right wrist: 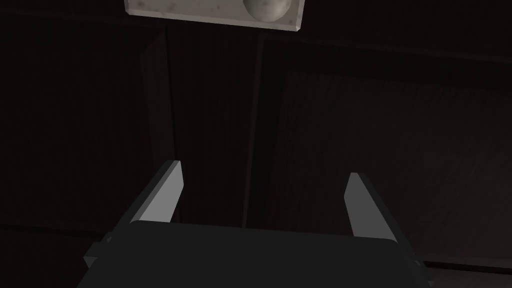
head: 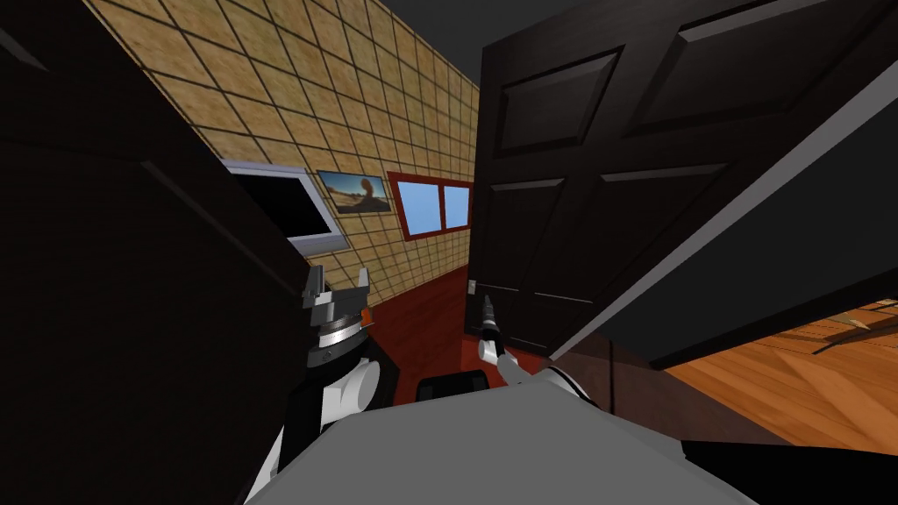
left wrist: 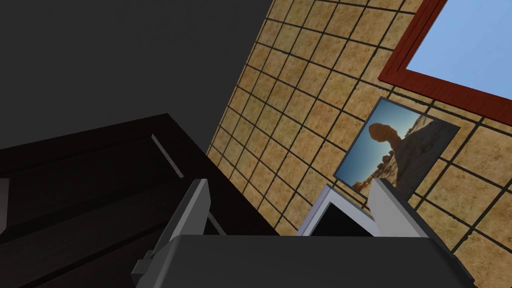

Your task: Push the door open

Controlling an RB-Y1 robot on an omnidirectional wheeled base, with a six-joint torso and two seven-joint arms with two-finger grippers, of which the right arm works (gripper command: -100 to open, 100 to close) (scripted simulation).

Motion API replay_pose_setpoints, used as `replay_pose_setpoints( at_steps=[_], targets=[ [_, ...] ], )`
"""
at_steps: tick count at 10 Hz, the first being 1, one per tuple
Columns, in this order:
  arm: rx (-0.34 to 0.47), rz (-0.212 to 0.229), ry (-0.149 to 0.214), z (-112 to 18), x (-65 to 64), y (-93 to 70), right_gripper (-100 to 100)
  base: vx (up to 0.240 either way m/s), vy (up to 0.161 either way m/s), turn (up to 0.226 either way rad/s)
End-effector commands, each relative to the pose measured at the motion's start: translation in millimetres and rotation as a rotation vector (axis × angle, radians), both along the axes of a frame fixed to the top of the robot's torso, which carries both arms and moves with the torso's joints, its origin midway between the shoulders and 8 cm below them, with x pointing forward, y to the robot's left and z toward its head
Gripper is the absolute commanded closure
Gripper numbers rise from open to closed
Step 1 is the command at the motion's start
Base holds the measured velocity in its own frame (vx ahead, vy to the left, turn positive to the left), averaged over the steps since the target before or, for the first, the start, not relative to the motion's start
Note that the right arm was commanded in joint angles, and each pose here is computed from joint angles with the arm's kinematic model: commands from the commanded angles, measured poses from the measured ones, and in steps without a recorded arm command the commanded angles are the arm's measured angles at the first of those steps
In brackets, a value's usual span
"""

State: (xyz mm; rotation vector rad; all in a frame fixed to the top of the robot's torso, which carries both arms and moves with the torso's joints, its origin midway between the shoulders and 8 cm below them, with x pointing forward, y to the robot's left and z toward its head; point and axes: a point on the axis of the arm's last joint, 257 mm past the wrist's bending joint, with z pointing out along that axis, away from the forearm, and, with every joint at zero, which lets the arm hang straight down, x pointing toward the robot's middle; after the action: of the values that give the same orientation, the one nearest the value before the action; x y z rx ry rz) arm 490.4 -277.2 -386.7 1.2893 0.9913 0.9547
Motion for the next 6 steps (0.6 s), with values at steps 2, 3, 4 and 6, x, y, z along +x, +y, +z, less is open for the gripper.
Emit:
replay_pose_setpoints(
  at_steps=[2,3,4,6],
  targets=[
    [0.032,-0.019,0.007,-3.1,-1.5,16.6,-100,-0.109,0.087,0.077],
    [0.044,-0.023,0.009,-4.1,-2.2,22.9,-100,-0.084,0.156,0.059],
    [0.051,-0.024,0.01,-4.6,-2.6,26.8,-100,-0.048,0.184,0.053],
    [0.032,-0.029,0.007,-3.1,-2.2,14.4,-100,0.015,0.007,-0.015]
  ],
)
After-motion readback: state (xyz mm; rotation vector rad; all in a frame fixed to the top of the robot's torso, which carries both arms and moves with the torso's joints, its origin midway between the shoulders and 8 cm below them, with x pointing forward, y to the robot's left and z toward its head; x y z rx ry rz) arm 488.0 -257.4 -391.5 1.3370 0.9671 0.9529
